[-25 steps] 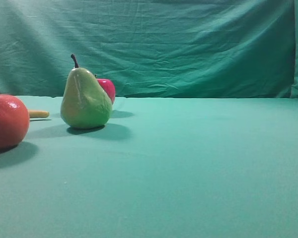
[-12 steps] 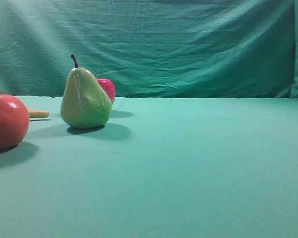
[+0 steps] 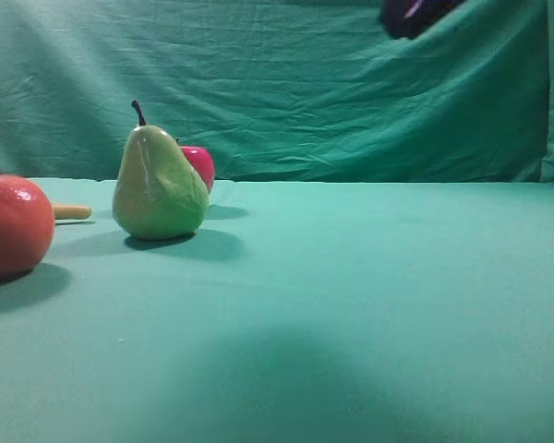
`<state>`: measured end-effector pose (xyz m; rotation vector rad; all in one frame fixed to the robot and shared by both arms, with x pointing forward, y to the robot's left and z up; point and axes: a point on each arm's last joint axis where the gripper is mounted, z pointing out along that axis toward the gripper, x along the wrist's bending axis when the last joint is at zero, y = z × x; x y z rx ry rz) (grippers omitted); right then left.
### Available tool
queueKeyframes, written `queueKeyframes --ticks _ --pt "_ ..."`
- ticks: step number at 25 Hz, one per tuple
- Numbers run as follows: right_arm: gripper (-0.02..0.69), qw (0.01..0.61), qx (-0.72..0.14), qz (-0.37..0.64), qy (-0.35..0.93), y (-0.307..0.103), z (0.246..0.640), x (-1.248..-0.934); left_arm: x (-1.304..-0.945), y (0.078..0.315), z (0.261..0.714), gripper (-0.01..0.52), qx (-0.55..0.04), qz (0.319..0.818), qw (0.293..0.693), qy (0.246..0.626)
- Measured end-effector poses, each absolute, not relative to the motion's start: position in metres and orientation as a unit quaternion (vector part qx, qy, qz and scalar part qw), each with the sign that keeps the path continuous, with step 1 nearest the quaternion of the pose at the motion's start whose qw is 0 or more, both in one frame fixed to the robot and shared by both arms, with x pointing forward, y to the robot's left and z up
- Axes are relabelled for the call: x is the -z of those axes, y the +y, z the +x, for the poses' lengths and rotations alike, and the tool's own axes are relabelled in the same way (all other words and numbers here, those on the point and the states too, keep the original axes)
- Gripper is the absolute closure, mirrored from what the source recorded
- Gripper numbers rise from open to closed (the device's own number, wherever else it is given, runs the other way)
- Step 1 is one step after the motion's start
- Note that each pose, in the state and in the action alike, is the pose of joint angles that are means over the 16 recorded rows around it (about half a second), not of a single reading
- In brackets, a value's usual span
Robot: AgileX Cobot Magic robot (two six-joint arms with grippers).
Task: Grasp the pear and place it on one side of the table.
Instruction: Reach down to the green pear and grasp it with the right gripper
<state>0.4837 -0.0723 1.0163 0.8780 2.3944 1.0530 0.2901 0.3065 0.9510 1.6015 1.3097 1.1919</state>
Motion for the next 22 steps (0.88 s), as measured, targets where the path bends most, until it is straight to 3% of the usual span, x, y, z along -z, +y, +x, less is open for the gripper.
queueKeyframes --ticks 5,9,15,22 --pt "0.062 0.177 -0.368 0.295 0.864 -0.035 0.500 -1.007 -0.951 0.306 0.290 0.514 -0.464 0.624 0.368 0.510" --pt "0.005 0.169 -0.360 0.289 0.871 -0.011 0.515 -0.996 -0.951 0.306 0.290 0.514 -0.464 0.624 0.368 0.510" --pt "-0.004 0.158 -0.340 0.290 0.880 0.013 0.536 -0.972 -0.951 0.306 0.290 0.514 -0.464 0.624 0.368 0.510" --pt "0.067 0.149 -0.321 0.292 0.889 0.027 0.549 -0.945 -0.951 0.306 0.290 0.514 -0.464 0.624 0.368 0.510"
